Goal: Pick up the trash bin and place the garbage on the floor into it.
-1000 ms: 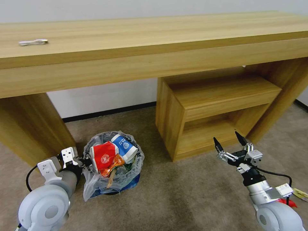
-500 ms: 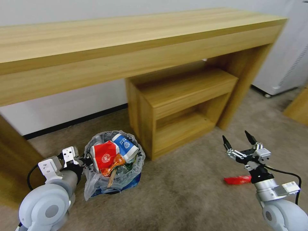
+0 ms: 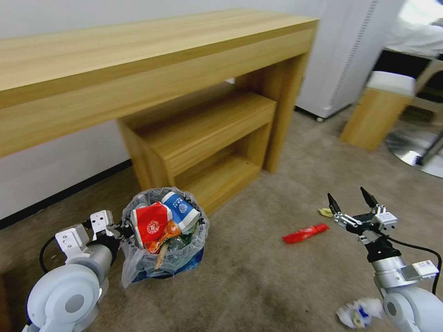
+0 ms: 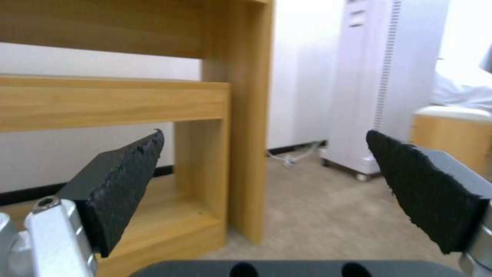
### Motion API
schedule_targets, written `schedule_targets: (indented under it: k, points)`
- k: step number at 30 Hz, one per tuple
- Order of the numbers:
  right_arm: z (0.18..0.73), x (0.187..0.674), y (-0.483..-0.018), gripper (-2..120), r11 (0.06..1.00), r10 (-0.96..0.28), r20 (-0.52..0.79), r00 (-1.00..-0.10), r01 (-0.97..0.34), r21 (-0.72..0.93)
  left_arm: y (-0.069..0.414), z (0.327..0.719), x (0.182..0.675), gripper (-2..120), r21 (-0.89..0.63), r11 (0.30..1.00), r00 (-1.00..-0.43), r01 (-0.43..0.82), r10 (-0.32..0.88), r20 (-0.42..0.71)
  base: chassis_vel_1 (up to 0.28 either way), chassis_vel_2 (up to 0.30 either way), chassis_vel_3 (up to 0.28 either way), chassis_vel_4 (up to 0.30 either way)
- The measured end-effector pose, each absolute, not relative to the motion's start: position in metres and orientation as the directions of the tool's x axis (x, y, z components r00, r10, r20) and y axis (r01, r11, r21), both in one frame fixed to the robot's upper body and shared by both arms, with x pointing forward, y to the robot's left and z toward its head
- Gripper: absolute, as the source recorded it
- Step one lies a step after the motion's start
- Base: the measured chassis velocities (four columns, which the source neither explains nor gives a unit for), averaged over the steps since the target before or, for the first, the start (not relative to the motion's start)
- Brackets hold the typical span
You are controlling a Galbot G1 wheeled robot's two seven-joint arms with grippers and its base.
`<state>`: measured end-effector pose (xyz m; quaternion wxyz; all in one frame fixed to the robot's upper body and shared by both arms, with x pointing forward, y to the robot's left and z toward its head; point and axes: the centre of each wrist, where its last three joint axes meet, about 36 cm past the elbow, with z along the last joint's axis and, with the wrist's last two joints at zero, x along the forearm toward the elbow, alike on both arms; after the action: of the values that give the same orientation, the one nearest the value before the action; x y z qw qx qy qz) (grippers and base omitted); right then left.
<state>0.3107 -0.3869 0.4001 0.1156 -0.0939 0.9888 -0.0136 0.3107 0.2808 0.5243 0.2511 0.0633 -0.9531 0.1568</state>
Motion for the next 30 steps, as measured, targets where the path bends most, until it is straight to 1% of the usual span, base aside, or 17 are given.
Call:
schedule_targets:
  k: [18,30]
  points:
    - [0.3992,0.3119,-0.3838,100,0.981,-0.196,-0.229,-0.953,-0.192,-0.042,0.2790,0.5232,0.3092,3,-0.266,0.943,-0.864,-0.198,-0.039,0.502,-0.122,-0.120,-0.116,-0.120]
    - [0.3997,0.3128,-0.3816,100,0.979,-0.203,-0.233,-0.951,-0.199,-0.040,0.2788,0.5232,0.3089,3,-0.265,0.944,-0.864,-0.196,-0.038,0.501,-0.012,-0.016,-0.020,-0.020]
